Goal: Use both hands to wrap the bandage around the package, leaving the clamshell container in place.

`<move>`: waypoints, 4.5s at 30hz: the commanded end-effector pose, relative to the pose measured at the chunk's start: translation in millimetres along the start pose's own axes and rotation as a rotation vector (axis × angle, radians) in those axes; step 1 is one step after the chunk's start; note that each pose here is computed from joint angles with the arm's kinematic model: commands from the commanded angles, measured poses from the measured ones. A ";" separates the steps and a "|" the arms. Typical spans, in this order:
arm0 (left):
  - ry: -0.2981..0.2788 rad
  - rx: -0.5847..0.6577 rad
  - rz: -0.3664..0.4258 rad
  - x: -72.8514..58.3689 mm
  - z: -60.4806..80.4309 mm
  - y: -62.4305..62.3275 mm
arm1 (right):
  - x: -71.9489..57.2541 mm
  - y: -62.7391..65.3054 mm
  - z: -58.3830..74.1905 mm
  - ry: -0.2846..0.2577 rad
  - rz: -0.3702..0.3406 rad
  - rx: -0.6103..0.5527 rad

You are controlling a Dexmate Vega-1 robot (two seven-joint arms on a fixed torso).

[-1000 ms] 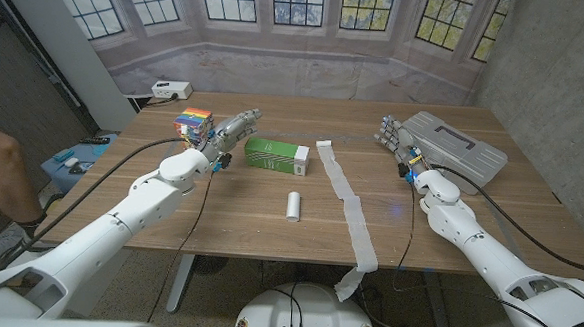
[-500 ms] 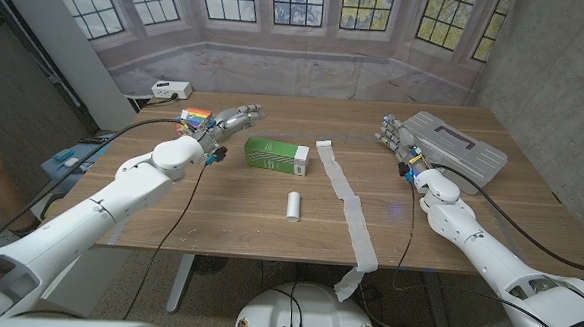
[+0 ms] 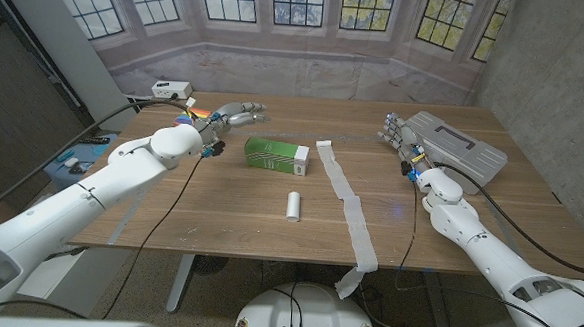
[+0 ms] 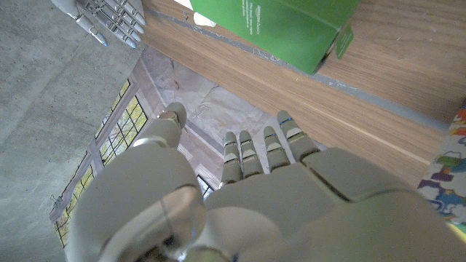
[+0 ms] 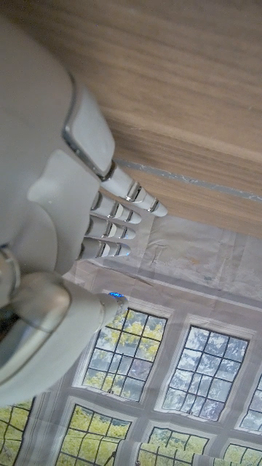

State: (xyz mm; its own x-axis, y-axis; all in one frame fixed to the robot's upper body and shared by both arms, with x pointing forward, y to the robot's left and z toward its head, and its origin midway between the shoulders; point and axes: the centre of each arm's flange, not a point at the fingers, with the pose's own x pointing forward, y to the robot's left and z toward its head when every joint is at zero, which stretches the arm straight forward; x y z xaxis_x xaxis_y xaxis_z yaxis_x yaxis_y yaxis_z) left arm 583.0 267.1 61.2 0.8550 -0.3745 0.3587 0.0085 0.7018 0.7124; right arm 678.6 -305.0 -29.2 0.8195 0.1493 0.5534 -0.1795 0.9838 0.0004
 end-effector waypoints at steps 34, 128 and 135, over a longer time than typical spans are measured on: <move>0.104 0.522 -0.283 13.4 37.6 47.6 | -15.5 5.4 -1.0 -0.001 -0.050 0.004; 0.086 0.955 -0.463 55.3 21.0 2.8 | -53.5 5.1 -18.5 -0.013 -0.196 0.036; 0.072 0.949 -0.460 60.4 19.6 -2.1 | -52.9 3.8 -19.1 -0.011 -0.198 0.036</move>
State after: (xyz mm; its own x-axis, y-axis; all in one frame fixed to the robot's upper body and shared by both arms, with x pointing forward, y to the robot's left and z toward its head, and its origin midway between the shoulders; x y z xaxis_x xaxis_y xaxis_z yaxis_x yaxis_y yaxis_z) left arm 616.6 236.3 98.8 0.9068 -0.4124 -0.0874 -0.0345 -0.2792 0.9596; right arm 643.1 -306.0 -74.5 0.8320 -0.0464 0.5528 -0.0390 0.9892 0.1416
